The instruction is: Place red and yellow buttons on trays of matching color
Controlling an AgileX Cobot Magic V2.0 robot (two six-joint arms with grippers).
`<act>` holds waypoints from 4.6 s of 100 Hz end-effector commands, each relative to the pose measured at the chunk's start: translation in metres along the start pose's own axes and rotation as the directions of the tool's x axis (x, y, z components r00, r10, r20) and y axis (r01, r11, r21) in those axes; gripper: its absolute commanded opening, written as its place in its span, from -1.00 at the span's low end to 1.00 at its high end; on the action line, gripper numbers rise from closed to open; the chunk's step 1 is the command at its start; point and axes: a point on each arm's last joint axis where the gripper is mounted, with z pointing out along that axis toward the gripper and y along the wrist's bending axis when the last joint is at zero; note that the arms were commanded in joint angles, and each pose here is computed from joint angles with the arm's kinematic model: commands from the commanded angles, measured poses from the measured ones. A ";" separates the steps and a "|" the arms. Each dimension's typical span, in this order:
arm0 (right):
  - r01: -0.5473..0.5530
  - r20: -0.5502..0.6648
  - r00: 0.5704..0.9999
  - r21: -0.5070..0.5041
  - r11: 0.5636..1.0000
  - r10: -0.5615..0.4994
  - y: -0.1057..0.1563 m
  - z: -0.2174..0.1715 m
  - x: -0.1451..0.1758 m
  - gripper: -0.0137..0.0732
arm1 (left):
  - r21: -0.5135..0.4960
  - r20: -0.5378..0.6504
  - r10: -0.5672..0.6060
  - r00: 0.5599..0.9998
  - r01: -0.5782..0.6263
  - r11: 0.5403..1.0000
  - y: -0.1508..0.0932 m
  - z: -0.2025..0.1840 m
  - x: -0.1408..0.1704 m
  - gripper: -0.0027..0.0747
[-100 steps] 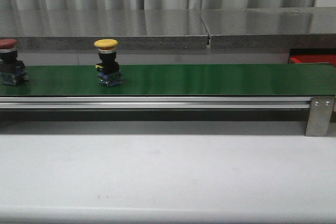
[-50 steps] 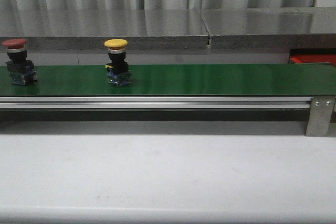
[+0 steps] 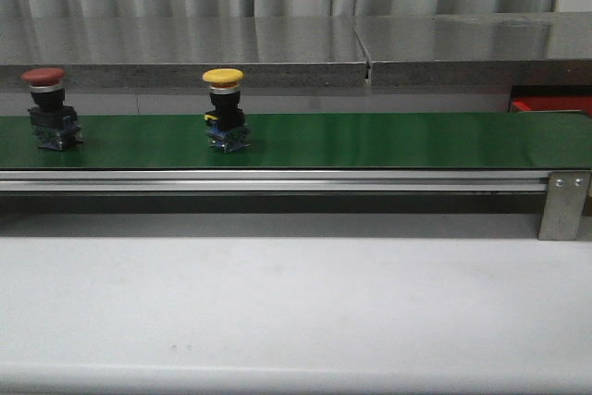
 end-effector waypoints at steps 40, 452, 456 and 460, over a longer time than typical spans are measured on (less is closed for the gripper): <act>0.218 -0.113 0.955 -0.358 0.908 -0.273 0.022 0.118 0.002 0.80 | 0.005 0.094 -0.010 0.996 0.010 1.000 -0.001 -0.003 -0.014 -0.98; -0.187 -0.166 0.949 0.388 0.903 0.268 -0.107 -0.049 0.137 -0.27 | 0.005 0.094 -0.010 0.996 0.010 1.000 -0.001 -0.003 -0.014 -0.98; -0.189 -0.167 0.948 0.389 0.901 0.271 -0.108 -0.048 0.139 -0.27 | 0.005 0.094 -0.010 0.996 0.010 1.000 -0.001 -0.003 -0.014 -0.98; -0.195 -0.171 0.945 0.392 0.899 0.280 -0.109 -0.047 0.142 -0.27 | 0.005 0.094 -0.010 0.996 0.010 1.000 -0.001 -0.003 -0.014 -0.98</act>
